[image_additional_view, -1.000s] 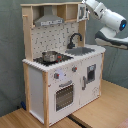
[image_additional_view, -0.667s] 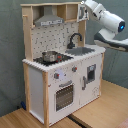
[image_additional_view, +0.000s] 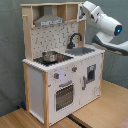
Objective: Play with the kitchen
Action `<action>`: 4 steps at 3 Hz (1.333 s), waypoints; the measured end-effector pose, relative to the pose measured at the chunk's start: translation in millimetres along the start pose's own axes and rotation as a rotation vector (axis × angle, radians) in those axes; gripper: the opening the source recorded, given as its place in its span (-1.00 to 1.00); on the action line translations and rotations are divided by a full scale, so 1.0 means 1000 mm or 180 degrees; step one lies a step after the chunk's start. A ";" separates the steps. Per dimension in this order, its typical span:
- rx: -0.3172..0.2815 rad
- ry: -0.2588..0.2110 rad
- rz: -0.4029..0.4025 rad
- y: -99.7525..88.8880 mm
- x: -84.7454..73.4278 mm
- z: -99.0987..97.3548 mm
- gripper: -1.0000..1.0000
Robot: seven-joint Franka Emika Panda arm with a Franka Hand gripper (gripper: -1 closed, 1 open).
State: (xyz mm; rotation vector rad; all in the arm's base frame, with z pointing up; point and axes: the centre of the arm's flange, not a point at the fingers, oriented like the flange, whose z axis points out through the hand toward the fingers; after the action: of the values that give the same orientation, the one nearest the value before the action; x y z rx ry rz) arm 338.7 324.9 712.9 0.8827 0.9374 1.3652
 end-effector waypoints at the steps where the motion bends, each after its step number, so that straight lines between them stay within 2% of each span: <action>1: -0.0013 -0.0055 0.0153 -0.008 0.005 0.001 1.00; 2: -0.0027 -0.0122 0.0307 -0.015 0.010 0.003 1.00; 4: -0.0074 -0.0377 0.0733 -0.028 0.021 0.012 1.00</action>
State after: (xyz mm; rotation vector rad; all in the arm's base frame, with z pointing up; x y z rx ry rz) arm 360.1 345.2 691.2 1.0669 0.7448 1.4978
